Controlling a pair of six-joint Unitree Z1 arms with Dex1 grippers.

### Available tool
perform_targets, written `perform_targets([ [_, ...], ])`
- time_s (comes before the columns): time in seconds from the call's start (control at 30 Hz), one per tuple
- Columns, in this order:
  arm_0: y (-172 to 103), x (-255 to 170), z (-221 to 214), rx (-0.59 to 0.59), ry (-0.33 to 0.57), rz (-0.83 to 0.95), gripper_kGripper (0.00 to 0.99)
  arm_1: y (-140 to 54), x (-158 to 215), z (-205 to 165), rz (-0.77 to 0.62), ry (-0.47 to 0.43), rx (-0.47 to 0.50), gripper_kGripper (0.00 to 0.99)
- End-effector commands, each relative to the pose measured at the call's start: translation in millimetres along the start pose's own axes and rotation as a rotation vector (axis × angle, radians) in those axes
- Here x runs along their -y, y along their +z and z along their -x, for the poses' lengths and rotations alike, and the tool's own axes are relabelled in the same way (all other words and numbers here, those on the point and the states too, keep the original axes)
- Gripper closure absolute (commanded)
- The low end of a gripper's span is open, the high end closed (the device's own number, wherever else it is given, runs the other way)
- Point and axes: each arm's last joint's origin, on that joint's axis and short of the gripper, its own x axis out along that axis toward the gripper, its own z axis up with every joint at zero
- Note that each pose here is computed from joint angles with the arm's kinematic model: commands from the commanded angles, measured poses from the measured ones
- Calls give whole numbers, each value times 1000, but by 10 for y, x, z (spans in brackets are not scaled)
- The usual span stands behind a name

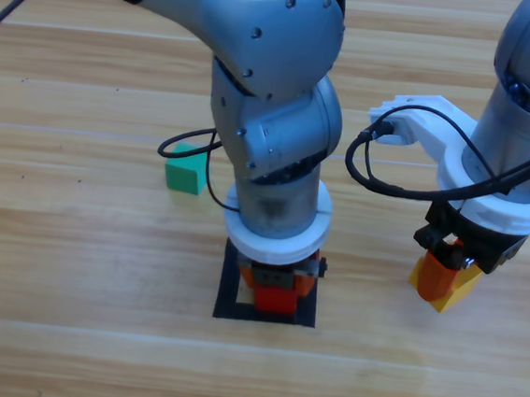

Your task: Stack the blocks in the rectangular block: red at the bottom, yellow in the middle, green on top

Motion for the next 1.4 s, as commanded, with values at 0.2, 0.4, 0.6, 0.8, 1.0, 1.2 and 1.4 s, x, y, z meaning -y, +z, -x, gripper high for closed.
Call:
perform_targets([
  [0.2,-86,45,-249,-34,48,-44,898,-41,99,-9,-31,16,-11,990],
  [0.4,-76,15,-252,-41,49,-53,898,-41,97,-9,-28,19,-12,990],
  [0.6,-62,7,-229,-38,46,-59,898,-44,103,-12,-30,19,-13,990],
  [0.8,-34,-39,-154,-33,46,-53,898,-44,102,-12,-30,21,-13,990],
  [1.0,-24,-69,-178,-37,54,-50,898,-47,95,-16,-27,24,-15,990],
  [1.2,-20,-64,-179,-36,53,-49,898,-47,101,-15,-27,24,-15,990],
  [1.4,-2,-56,-215,-39,55,-46,898,-47,101,-15,-27,24,-15,990],
])
